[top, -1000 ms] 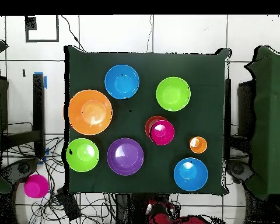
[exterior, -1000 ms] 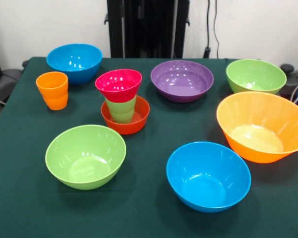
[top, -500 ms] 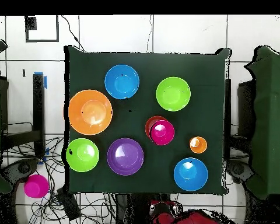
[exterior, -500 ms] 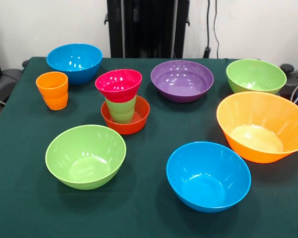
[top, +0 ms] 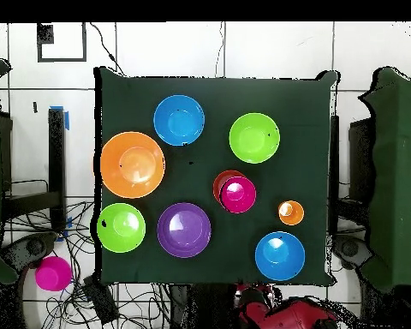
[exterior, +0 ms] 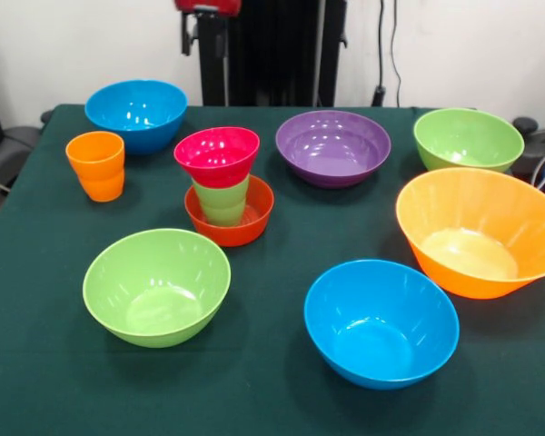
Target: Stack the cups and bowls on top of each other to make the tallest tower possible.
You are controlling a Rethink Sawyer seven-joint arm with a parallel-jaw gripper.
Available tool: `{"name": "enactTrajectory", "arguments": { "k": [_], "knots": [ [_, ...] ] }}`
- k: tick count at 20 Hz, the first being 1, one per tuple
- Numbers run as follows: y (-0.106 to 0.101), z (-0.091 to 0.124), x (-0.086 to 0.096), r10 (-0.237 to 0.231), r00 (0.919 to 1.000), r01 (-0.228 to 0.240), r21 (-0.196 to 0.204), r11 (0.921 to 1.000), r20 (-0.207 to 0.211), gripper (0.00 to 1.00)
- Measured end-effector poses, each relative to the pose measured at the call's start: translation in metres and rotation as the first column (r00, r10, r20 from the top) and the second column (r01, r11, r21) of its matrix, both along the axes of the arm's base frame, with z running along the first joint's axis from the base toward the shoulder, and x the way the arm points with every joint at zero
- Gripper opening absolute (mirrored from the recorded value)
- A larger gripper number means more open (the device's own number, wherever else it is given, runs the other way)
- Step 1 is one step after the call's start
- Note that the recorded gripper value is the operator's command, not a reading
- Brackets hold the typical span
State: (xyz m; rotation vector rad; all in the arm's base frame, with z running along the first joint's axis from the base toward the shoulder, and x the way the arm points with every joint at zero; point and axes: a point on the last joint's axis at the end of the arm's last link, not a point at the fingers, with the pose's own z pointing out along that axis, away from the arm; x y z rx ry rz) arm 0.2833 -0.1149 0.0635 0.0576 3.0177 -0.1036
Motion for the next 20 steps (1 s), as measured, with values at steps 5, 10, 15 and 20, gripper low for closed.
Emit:
{"name": "enactTrajectory", "arguments": {
  "k": [5,10,15,20],
  "knots": [
    [-0.035,-0.010,0.009,-0.062,0.9976,0.062,0.003,0.9981,0.031,1.00],
    [-0.052,-0.020,0.016,-0.087,0.9952,0.087,0.009,0.9962,0.044,1.00],
    [-0.051,-0.026,0.022,-0.079,0.9958,0.078,0.016,0.9968,0.048,1.00],
    [-0.036,-0.039,0.025,-0.030,0.9994,0.029,0.021,0.9994,0.017,1.00]
  ]
}}
